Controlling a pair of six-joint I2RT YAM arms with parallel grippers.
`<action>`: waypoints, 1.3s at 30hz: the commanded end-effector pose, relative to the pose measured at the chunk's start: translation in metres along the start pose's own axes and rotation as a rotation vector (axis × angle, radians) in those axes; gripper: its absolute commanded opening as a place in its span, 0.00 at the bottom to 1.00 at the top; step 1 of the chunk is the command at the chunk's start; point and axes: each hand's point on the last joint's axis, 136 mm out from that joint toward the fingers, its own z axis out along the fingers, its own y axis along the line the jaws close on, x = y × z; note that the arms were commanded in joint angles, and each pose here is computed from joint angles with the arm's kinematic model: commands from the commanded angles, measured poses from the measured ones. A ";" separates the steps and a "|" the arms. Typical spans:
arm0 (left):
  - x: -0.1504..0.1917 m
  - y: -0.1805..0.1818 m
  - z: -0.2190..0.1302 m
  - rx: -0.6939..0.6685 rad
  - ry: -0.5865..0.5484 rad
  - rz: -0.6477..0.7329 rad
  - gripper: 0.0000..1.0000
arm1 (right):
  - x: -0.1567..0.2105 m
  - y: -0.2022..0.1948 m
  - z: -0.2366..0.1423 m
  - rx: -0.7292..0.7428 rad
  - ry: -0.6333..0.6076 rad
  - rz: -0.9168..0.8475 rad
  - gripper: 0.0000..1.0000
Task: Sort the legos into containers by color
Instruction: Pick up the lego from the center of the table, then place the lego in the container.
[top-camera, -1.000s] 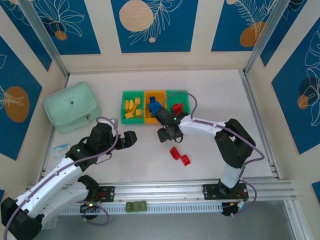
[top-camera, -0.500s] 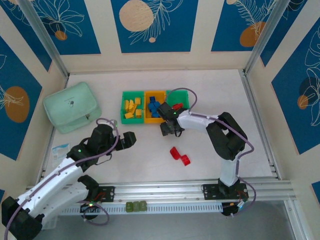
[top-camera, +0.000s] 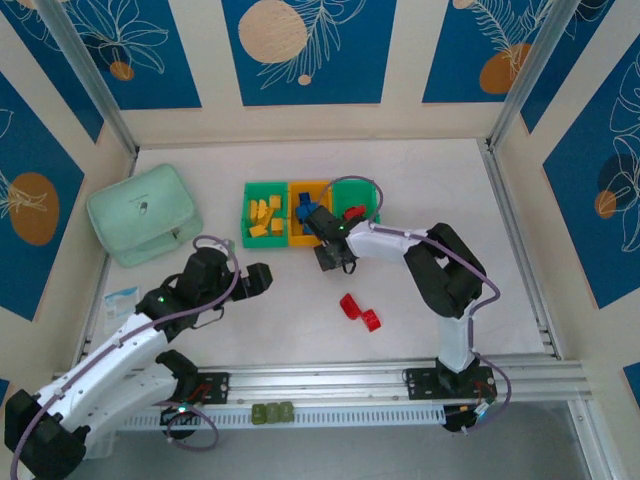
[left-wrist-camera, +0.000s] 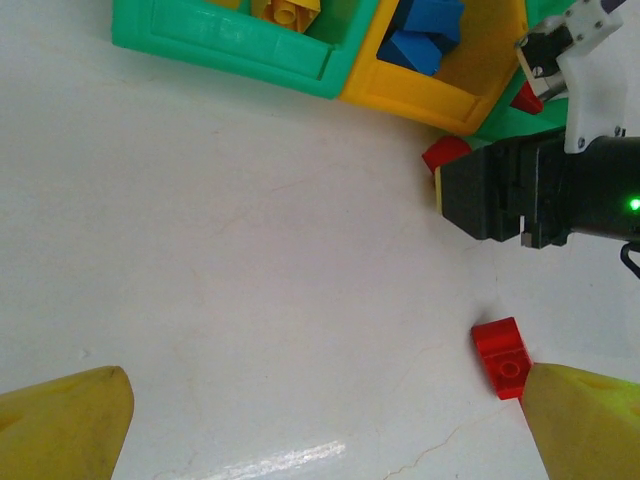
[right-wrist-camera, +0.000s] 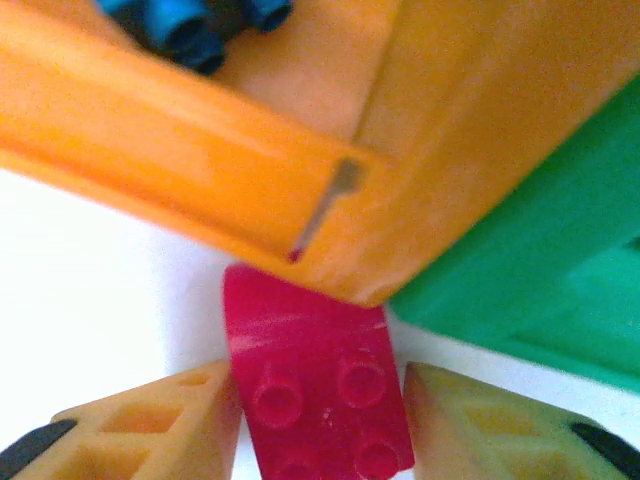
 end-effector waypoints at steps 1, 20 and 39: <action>-0.004 0.004 -0.001 -0.010 -0.019 -0.009 0.99 | 0.001 0.008 -0.001 -0.009 0.007 -0.013 0.42; -0.006 -0.009 -0.006 0.030 0.006 0.007 0.99 | 0.018 0.007 -0.040 -0.068 -0.007 0.031 0.19; -0.040 -0.059 0.021 0.119 0.031 0.089 0.99 | -0.068 -0.095 -0.096 -0.028 -0.181 0.257 0.18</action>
